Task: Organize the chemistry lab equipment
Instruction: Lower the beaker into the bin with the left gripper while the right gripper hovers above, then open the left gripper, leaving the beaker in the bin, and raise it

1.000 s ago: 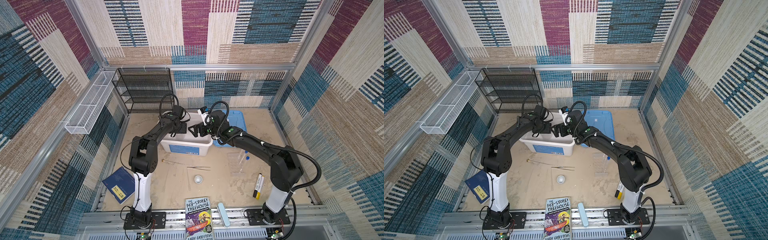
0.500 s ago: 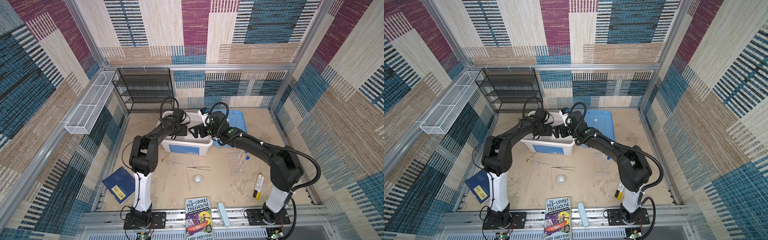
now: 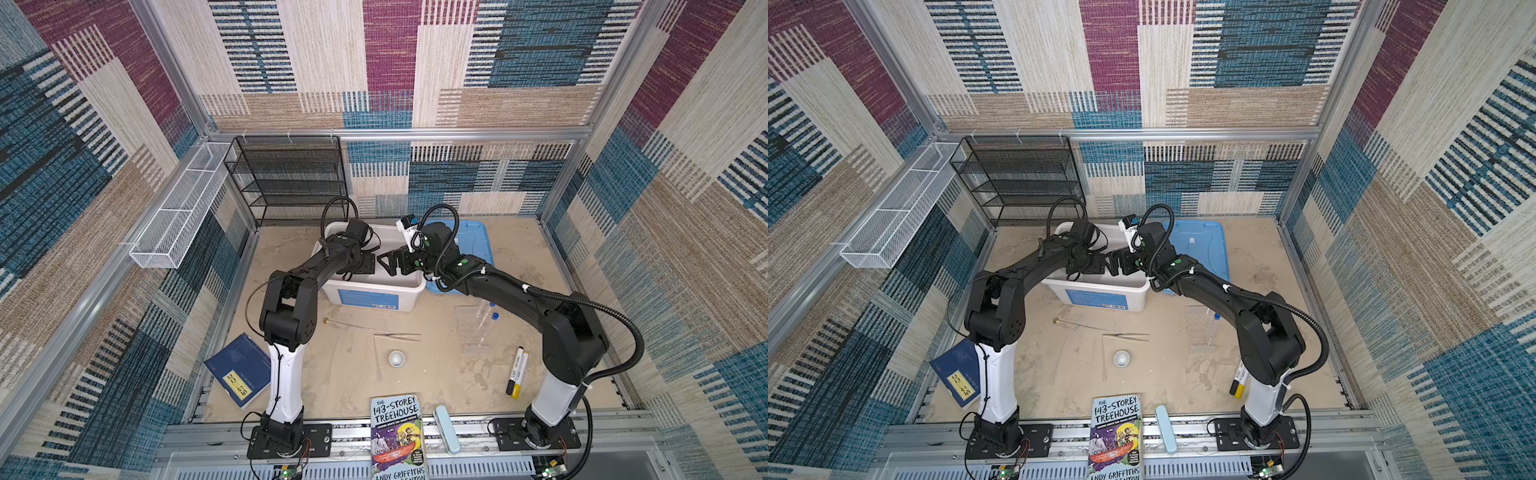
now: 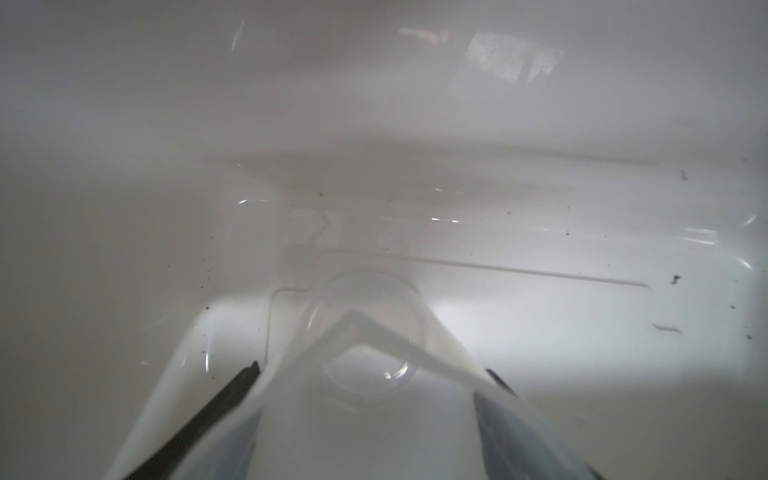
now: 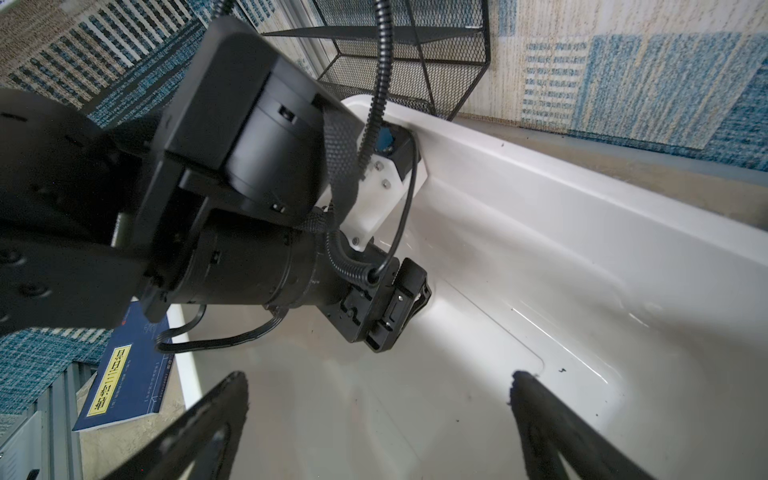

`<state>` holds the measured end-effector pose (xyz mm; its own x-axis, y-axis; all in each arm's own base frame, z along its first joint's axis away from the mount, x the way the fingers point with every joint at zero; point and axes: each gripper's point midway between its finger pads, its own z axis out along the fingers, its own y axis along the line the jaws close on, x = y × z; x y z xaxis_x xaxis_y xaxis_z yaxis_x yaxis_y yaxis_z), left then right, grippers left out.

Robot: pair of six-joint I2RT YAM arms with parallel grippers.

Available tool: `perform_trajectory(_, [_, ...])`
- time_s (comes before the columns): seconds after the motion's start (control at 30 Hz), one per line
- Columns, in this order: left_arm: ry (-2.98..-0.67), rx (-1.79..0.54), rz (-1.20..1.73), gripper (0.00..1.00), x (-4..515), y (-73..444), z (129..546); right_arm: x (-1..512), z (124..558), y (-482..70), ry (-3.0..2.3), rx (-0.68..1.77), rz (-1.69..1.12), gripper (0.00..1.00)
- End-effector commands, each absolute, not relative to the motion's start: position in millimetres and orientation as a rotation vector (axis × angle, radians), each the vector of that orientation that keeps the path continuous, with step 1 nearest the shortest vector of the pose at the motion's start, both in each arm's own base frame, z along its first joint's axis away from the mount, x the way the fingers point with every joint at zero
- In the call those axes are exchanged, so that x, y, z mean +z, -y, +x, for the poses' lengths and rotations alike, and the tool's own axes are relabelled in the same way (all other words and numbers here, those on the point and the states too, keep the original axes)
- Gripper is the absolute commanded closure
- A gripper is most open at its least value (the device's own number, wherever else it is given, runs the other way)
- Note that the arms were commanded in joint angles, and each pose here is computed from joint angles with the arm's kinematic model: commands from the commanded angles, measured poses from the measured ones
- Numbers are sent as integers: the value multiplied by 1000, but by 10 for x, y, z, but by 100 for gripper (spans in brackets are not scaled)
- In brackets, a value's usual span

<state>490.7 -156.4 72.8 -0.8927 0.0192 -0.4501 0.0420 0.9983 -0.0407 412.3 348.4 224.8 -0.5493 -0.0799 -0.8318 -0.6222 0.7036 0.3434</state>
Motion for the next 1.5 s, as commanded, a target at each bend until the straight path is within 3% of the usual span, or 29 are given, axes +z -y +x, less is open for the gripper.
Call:
perform_trajectory(0.0, [-2647,-77,41,16,817,1576,4941,2360,4148,-3483,-2015,803,-519,0])
perform_trajectory(0.13, [-2658,-100,45,14,797,1604,4926,2363,4146,-3480,-2014,804,-517,0])
perform_trajectory(0.4, [-2640,-113,36,0,929,1606,4909,2370,4144,-3468,-2012,799,-514,0])
perform_trajectory(0.73, [-2603,-133,29,1,1218,1599,4886,2431,4132,-3453,-1997,798,-510,0])
perform_trajectory(1.03, [-2493,-186,23,1,1837,1581,4796,2767,3999,-3391,-1885,798,-564,1])
perform_trajectory(1.47, [-2333,-295,38,1,2732,1429,4162,3151,3614,-3143,-1712,712,-703,1])
